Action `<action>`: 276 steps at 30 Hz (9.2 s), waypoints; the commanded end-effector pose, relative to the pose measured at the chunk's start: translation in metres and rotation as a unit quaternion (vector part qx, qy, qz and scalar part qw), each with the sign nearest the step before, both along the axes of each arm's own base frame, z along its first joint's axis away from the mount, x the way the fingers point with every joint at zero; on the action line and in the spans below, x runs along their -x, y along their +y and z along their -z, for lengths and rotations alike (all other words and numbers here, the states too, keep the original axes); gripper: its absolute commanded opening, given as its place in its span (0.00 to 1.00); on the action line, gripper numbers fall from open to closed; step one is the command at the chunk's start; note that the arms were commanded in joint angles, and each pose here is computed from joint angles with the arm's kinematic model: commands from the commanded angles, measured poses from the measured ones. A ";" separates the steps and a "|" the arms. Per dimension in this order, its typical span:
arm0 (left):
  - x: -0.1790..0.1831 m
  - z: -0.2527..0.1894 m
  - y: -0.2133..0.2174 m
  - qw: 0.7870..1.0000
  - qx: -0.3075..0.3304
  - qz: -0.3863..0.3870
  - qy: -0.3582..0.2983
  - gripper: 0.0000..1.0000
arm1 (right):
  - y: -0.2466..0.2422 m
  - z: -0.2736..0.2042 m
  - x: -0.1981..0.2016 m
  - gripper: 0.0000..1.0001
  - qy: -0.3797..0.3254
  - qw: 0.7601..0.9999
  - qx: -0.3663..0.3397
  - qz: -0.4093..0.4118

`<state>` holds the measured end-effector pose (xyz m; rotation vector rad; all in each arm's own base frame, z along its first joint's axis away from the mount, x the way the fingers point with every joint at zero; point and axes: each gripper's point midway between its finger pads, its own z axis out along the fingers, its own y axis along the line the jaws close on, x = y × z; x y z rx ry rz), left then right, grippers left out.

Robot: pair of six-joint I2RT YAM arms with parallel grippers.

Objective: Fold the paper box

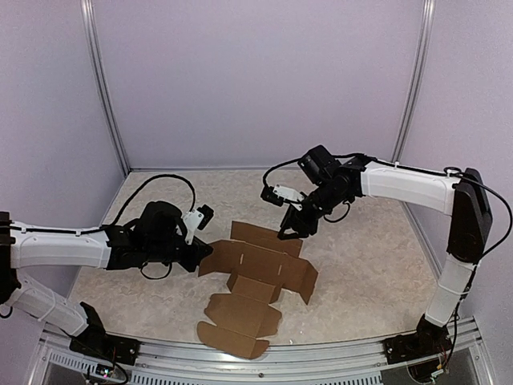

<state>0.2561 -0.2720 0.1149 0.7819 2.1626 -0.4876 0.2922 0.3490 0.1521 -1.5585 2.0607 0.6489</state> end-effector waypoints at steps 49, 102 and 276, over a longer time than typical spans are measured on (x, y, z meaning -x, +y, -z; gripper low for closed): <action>-0.020 -0.074 0.014 0.996 0.053 -0.064 -0.024 0.46 | 0.020 -0.014 0.009 0.00 -0.070 0.997 -0.010 0.031; -0.017 -0.119 -0.076 0.981 0.169 -0.003 0.101 0.00 | 0.037 -0.075 0.020 0.00 -0.086 0.982 -0.117 0.122; 0.039 0.028 -0.036 0.985 0.134 0.017 0.106 0.58 | 0.056 0.044 0.078 0.00 -0.610 0.784 0.116 -0.012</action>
